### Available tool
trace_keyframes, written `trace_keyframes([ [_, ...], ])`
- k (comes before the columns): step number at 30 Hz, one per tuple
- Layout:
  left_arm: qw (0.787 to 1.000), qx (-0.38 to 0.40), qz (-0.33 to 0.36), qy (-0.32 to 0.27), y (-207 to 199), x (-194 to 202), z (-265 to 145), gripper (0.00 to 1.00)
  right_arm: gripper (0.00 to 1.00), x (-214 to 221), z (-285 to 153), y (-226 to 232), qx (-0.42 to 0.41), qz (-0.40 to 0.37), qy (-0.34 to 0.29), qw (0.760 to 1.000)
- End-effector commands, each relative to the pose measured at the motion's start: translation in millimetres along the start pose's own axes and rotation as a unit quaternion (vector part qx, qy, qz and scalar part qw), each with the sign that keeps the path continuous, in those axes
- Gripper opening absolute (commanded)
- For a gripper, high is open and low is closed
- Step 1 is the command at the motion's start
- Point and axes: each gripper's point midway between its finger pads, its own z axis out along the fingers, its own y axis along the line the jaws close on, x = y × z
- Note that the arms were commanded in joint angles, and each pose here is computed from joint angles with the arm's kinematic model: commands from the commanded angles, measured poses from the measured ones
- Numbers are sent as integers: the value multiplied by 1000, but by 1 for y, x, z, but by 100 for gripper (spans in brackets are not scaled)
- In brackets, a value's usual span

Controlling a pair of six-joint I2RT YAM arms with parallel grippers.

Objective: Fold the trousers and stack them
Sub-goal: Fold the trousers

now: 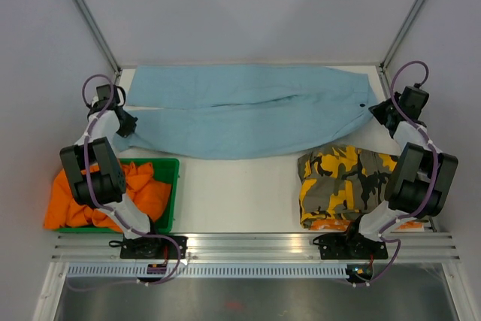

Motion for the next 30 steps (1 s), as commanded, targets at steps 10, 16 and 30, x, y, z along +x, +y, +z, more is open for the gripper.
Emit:
trace_keyframes([
  [10,982,136,28,-132,-65,-88,-83,2,0,-53,-15,50,-66,-23,-56,996],
  [16,971,169,22,-169,-93,-124,-94,2,0,-87,-1,80,-107,-31,-78,991],
  [30,959,215,-33,-183,-175,-185,-28,2,0,-137,102,146,-245,-43,-77,965],
])
